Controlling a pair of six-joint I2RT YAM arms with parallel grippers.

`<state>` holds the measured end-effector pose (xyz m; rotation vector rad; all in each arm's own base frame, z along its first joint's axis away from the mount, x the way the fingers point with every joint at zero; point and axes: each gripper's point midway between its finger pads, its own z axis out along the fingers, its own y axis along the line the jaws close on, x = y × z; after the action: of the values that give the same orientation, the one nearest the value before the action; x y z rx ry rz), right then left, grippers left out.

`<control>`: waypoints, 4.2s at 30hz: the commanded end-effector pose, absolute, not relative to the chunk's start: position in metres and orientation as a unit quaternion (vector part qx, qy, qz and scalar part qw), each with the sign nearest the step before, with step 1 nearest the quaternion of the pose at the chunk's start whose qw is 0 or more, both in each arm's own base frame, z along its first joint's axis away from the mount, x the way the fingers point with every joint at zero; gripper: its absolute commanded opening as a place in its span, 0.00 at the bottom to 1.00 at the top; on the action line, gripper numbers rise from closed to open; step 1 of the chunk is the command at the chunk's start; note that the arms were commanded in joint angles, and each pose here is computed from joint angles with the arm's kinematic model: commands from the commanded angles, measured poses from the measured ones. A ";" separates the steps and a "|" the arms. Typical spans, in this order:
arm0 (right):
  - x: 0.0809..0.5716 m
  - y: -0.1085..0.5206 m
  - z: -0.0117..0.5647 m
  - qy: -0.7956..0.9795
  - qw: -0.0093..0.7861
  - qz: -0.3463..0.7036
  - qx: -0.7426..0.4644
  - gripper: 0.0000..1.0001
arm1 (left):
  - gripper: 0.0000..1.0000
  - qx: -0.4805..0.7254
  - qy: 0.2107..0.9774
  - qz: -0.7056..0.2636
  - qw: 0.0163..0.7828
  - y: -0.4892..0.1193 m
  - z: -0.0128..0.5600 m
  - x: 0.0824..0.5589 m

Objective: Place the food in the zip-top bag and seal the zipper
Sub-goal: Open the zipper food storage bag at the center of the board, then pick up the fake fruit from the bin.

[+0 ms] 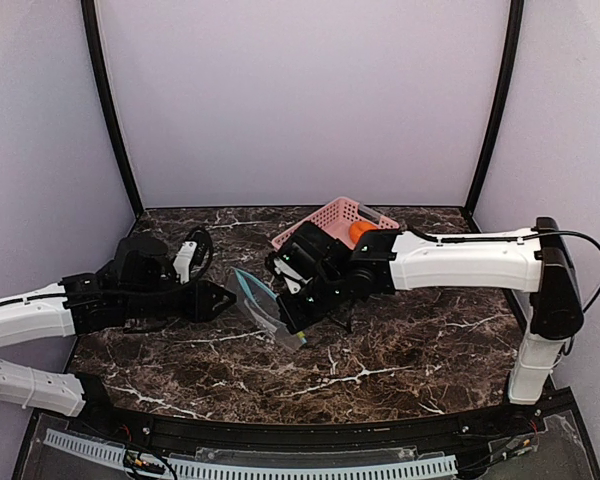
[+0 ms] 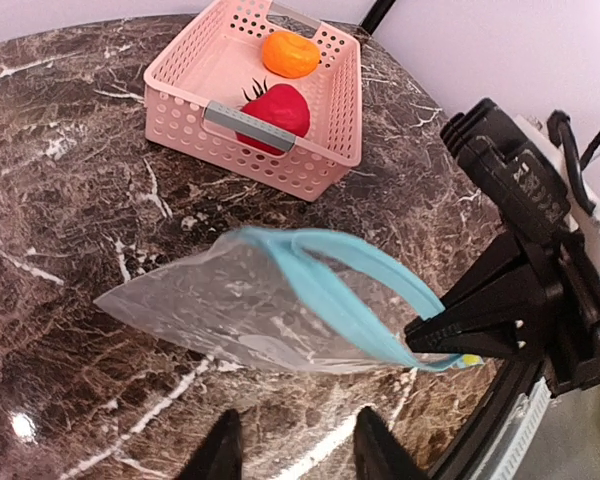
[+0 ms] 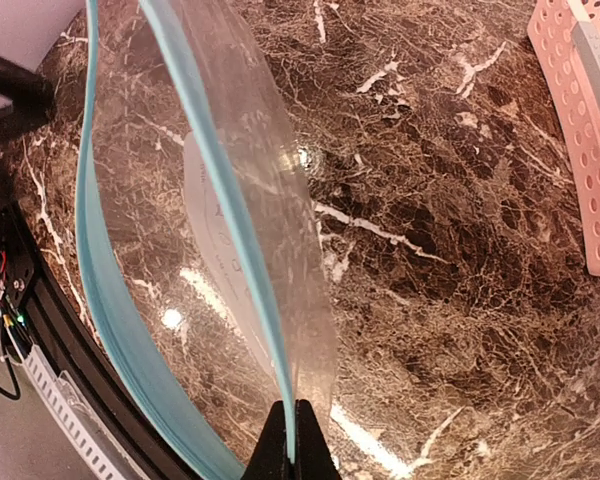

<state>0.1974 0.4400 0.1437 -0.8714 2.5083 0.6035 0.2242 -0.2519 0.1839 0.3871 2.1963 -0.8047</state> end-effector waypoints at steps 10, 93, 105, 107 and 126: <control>0.194 0.431 0.154 0.887 0.206 0.200 -0.362 0.00 | 0.95 0.234 0.863 -0.299 0.332 -0.253 0.239 0.212; 0.212 0.430 0.162 0.902 0.220 0.174 -0.328 0.17 | 0.01 0.351 0.871 -0.197 0.281 -0.261 0.173 0.242; 0.240 0.413 0.218 0.897 0.268 0.210 -0.284 0.77 | 0.01 0.247 0.918 -0.159 0.267 -0.235 0.147 0.249; 0.255 0.402 0.213 0.904 0.267 0.202 -0.267 0.80 | 0.01 0.235 0.918 -0.167 0.273 -0.235 0.148 0.250; 0.419 0.354 0.142 0.937 0.262 0.118 -0.201 0.90 | 0.01 0.198 0.912 -0.229 0.275 -0.247 0.144 0.247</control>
<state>0.3988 0.3519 0.1449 -0.5007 2.5617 0.3418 0.2505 -0.2465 0.1419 0.5545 2.4599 -0.5703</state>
